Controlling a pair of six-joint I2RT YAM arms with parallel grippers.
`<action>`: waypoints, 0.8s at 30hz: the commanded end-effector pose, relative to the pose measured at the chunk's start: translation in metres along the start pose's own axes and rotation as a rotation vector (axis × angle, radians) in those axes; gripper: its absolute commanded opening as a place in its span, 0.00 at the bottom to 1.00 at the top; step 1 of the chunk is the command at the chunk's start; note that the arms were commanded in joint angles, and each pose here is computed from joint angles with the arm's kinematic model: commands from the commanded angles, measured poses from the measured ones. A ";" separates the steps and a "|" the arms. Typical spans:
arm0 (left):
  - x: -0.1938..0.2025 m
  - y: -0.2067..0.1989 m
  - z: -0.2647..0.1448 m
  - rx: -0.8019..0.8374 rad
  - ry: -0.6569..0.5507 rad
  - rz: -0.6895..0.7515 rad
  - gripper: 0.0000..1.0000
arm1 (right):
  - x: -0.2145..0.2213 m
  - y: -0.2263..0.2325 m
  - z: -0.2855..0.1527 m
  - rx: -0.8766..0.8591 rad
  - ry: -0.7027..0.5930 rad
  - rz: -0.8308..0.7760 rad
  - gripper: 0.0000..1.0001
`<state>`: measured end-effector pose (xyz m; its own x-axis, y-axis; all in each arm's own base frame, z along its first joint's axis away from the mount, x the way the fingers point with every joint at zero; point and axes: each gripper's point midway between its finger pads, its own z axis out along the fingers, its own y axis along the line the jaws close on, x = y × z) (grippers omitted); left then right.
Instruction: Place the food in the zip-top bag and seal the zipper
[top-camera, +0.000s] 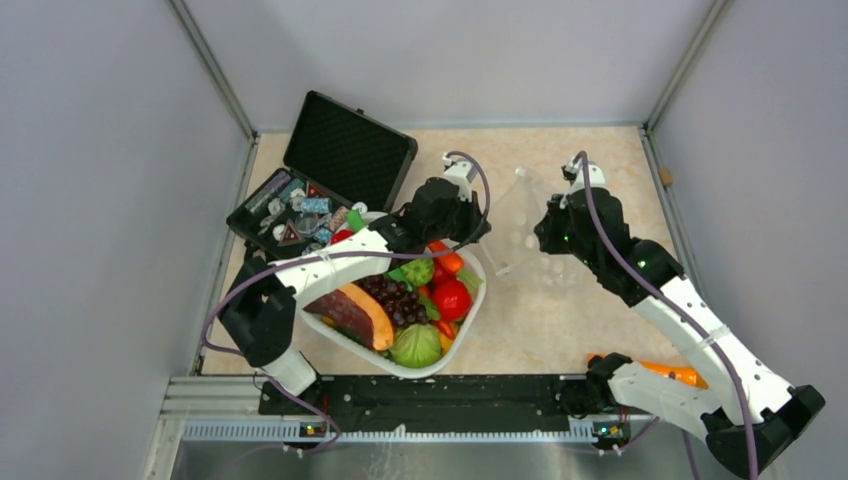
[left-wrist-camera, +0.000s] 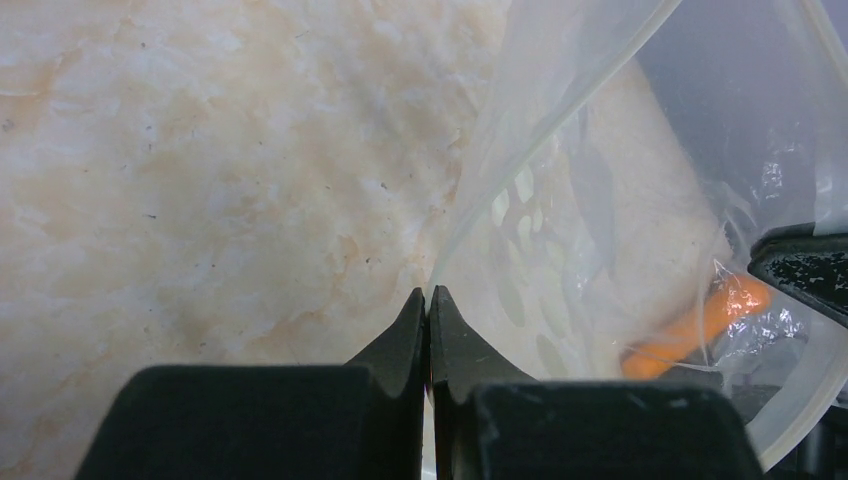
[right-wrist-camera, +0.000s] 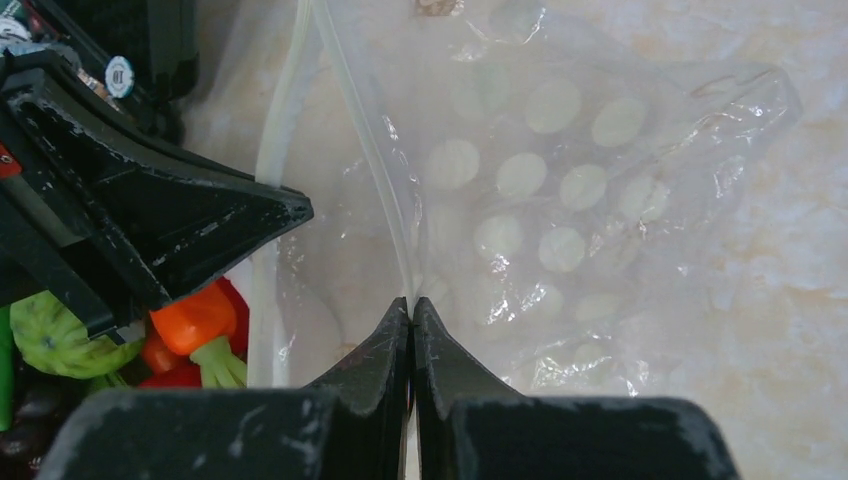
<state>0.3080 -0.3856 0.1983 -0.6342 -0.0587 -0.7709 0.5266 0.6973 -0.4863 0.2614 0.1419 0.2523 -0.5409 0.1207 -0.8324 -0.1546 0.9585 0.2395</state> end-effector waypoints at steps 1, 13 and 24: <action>-0.013 -0.013 0.000 0.041 -0.027 -0.008 0.00 | -0.005 -0.007 -0.012 0.050 0.002 0.014 0.00; -0.017 -0.065 -0.024 0.336 -0.020 0.102 0.73 | 0.023 -0.028 0.026 0.179 0.033 0.026 0.00; -0.042 -0.036 -0.072 0.230 -0.141 0.128 0.99 | 0.023 -0.010 0.033 0.066 -0.041 0.118 0.00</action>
<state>0.2701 -0.3751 0.2474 -0.5574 -0.0275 -0.8298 0.7031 0.5158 -0.4894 0.2713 0.1304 0.1908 -0.5951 0.1629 -0.7870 0.0007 0.9793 0.2022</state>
